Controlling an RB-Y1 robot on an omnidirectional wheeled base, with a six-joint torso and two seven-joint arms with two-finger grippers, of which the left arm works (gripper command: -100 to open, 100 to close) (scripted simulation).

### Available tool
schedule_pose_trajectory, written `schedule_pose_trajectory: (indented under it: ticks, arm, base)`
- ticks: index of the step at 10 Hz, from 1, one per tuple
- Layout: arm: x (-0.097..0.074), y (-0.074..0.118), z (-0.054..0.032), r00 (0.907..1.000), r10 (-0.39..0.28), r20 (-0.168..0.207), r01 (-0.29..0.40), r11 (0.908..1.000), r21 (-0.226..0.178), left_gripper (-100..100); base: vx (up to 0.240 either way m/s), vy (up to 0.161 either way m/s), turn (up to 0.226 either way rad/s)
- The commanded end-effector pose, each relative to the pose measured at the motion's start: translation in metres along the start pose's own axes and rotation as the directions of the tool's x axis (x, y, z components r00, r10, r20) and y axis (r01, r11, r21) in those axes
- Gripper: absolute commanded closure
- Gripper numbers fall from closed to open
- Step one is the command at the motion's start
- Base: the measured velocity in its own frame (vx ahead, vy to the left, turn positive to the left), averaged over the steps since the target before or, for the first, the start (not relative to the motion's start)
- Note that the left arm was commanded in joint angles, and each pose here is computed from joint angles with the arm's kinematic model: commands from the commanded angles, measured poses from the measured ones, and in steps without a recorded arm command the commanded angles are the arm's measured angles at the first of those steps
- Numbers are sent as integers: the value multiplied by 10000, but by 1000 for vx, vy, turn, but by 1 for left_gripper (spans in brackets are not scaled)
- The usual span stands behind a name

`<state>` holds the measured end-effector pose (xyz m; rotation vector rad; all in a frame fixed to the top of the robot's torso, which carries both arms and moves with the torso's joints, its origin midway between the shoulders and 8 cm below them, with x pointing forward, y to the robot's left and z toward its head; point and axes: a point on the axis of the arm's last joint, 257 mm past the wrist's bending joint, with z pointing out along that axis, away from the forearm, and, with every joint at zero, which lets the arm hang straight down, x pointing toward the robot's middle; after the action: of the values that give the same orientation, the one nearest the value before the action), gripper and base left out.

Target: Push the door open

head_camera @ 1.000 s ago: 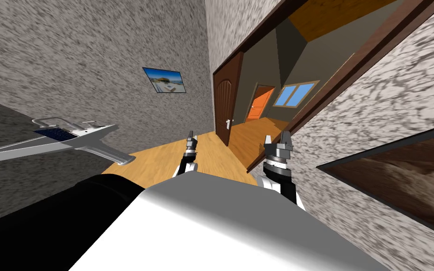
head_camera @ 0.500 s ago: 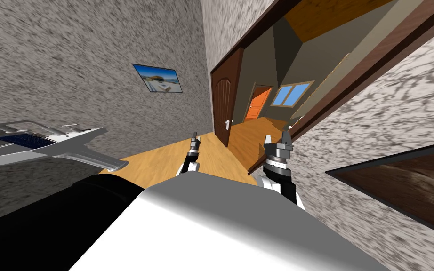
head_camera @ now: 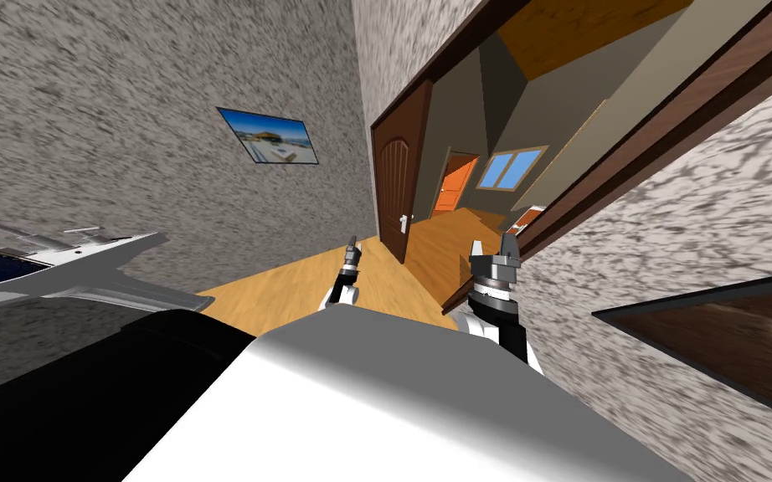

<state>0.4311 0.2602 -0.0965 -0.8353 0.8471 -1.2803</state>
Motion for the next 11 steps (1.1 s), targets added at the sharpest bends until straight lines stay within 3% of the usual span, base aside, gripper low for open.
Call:
schedule_pose_trajectory:
  ticks: [1, 11]
  arm:
    - [61, 86, 26, 9998, -109, -136, 108, 9999, -102, -100]
    - [523, 664, 189, 9911, -814, -1049, 721, 9934, -892, -100]
  base:
    - [95, 56, -51]
    - [96, 70, -76]
